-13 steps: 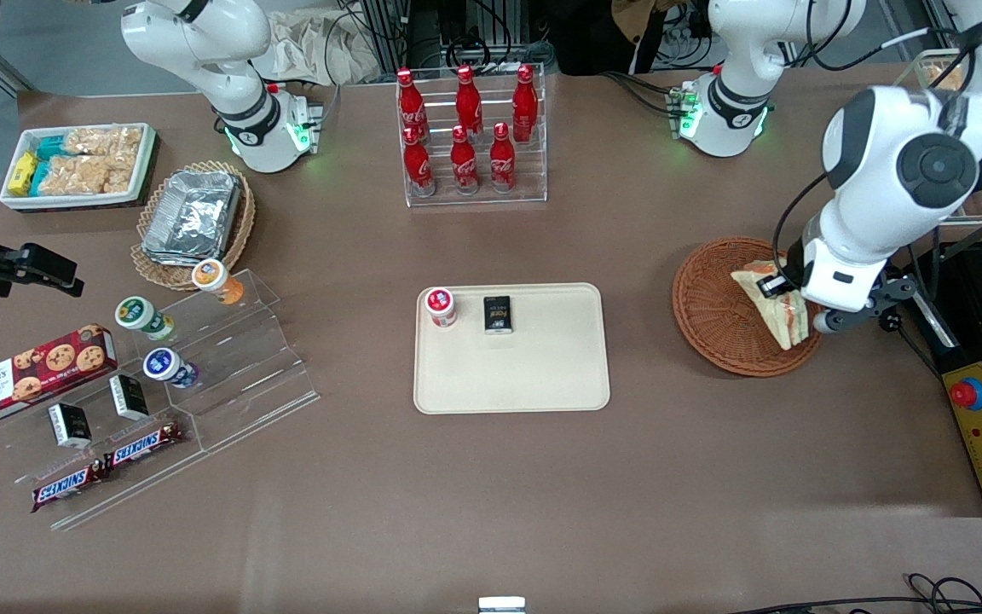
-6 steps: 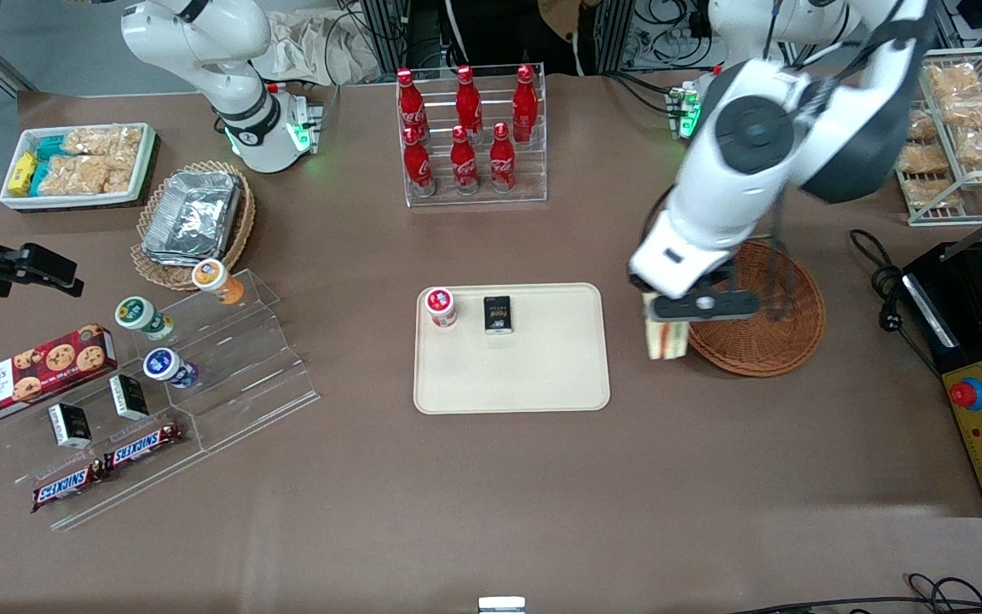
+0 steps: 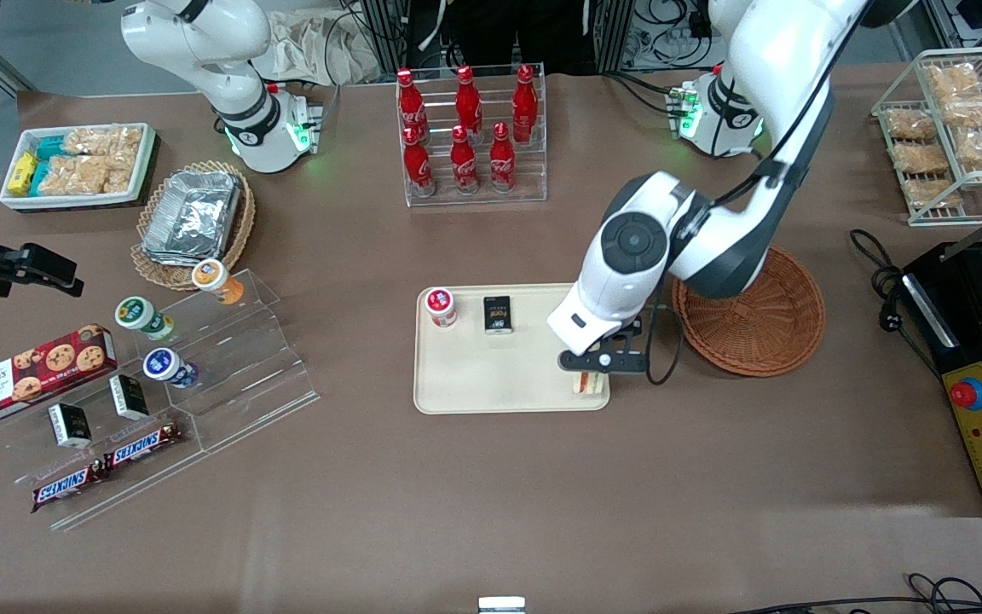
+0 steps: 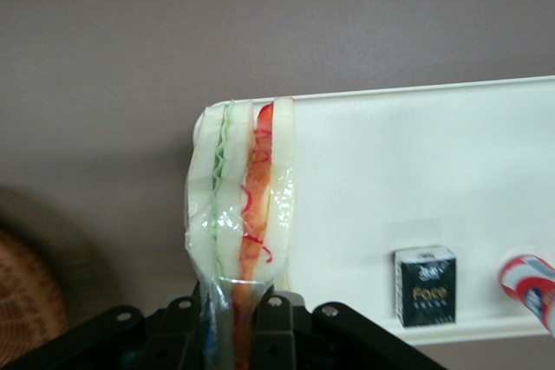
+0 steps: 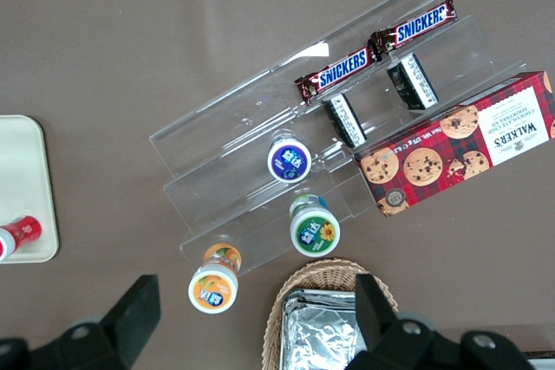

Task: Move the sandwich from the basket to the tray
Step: 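Carry the sandwich over the cream tray beside the tissue box, then lower the sandwich onto the tray and open the left gripper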

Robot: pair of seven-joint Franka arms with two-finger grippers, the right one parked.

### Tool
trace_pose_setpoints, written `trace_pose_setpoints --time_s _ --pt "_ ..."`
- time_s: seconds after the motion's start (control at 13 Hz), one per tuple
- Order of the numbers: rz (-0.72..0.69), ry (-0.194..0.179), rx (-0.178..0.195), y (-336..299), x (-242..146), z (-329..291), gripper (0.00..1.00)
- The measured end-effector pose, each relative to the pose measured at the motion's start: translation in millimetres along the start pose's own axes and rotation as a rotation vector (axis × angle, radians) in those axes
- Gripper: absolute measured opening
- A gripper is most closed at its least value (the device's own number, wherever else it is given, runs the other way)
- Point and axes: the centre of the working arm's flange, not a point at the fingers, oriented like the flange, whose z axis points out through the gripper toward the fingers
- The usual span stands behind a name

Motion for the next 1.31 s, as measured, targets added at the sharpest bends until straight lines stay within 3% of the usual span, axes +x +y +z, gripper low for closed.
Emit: trace_pose_setpoints --time_s 0.15,0.62,0.85,1.0,1.31 --pt "0.003 -0.015 -0.011 3 4 33 0.20" --pt "0.050 -0.052 0.040 10 -3 80 0.20" --pt "0.054 -0.065 0.049 9 -4 91 0.20" --pt "0.053 -0.066 0.050 8 -4 92 0.37" --pt "0.013 -0.057 0.048 6 0 88 0.81"
